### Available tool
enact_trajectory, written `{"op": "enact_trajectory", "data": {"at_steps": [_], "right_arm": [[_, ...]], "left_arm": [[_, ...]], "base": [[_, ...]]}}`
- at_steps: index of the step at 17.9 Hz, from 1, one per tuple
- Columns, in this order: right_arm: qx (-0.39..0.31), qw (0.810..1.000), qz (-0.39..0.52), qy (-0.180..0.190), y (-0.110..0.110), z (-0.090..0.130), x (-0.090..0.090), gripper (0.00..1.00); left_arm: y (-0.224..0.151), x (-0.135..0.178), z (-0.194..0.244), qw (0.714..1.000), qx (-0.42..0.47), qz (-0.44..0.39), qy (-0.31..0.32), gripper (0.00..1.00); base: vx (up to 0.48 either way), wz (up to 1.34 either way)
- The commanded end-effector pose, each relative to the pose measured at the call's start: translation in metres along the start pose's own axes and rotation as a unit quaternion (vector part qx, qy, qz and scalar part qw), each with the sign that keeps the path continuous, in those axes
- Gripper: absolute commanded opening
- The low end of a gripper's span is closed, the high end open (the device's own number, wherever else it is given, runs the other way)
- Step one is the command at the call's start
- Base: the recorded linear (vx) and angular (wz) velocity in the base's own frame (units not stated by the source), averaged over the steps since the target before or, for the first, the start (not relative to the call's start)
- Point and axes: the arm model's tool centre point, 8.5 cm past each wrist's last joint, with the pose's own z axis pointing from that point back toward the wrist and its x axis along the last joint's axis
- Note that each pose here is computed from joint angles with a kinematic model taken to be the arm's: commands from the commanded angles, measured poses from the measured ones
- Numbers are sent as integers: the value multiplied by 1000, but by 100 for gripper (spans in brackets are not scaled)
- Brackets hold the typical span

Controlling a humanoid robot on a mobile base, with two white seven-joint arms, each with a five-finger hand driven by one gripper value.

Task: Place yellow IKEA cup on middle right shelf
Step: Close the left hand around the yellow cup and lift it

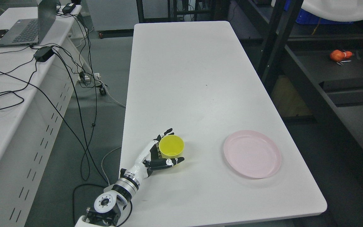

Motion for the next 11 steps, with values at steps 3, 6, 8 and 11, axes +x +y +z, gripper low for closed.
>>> {"op": "enact_trajectory", "data": {"at_steps": [3, 6, 8, 11], "right_arm": [[-6, 1000, -2, 8, -10, -1, -9, 100], [-6, 1000, -2, 8, -10, -1, -9, 100], [-6, 1000, -2, 8, -10, -1, -9, 99], [-6, 1000, -2, 8, -10, -1, -9, 100]], "left_arm": [[42, -26, 5, 998, 50, 11, 24, 22], [46, -27, 8, 998, 58, 19, -3, 0], [48, -26, 8, 998, 62, 21, -6, 0], [49, -26, 8, 998, 63, 21, -6, 10]], "base": [[0, 0], [-4, -4], [-6, -6], [-4, -7]]}}
